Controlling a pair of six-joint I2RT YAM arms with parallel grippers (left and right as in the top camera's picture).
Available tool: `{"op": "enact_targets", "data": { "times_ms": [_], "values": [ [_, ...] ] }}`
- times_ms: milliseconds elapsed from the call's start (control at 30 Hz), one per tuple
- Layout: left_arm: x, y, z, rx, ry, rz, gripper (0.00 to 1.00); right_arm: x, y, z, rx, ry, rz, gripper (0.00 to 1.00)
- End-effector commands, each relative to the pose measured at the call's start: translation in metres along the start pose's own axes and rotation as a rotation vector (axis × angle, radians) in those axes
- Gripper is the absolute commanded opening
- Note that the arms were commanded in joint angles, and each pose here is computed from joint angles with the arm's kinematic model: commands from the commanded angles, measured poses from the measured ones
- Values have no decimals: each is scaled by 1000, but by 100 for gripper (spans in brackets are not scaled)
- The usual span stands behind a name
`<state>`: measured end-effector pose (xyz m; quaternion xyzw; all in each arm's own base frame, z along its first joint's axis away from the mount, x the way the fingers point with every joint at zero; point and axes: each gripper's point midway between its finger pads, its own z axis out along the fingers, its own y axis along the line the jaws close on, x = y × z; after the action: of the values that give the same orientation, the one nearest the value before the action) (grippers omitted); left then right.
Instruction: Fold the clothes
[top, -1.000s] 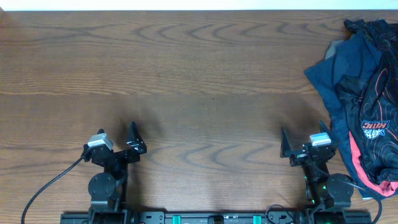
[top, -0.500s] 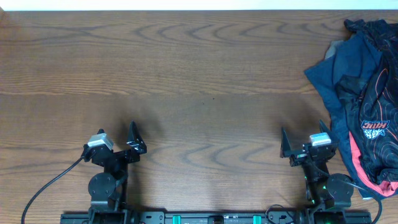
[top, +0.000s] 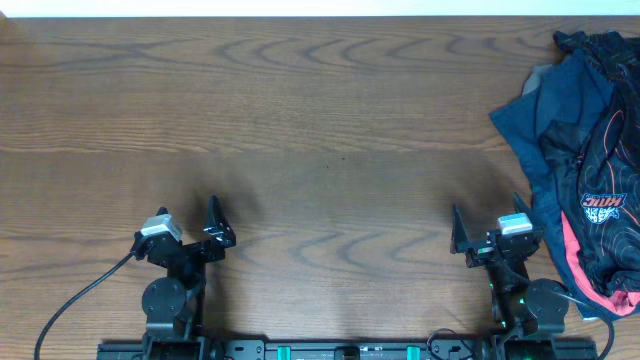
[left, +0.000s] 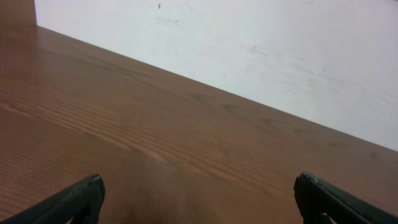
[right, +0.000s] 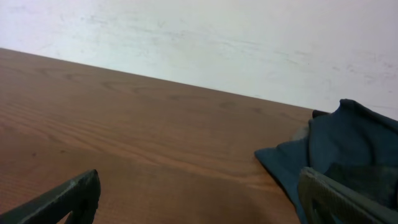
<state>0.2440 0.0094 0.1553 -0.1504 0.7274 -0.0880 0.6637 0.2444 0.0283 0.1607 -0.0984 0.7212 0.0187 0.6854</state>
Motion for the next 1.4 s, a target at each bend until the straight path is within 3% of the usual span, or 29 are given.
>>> {"op": "enact_targets", "data": {
  "times_ms": [0, 867, 1000, 1367],
  "values": [
    [18, 9, 2, -29, 49, 19, 98, 2, 1, 0, -1, 6, -11, 99],
    [19, 0, 1, 14, 71, 19, 98, 3, 1, 1, -3, 41, 78, 99],
    [12, -11, 0, 55, 105, 19, 98, 0, 1, -3, -10, 136, 100, 99],
    [-21, -28, -10, -32, 440, 33, 98, -26, -16, -1, 46, 569, 184, 99]
  ]
}}
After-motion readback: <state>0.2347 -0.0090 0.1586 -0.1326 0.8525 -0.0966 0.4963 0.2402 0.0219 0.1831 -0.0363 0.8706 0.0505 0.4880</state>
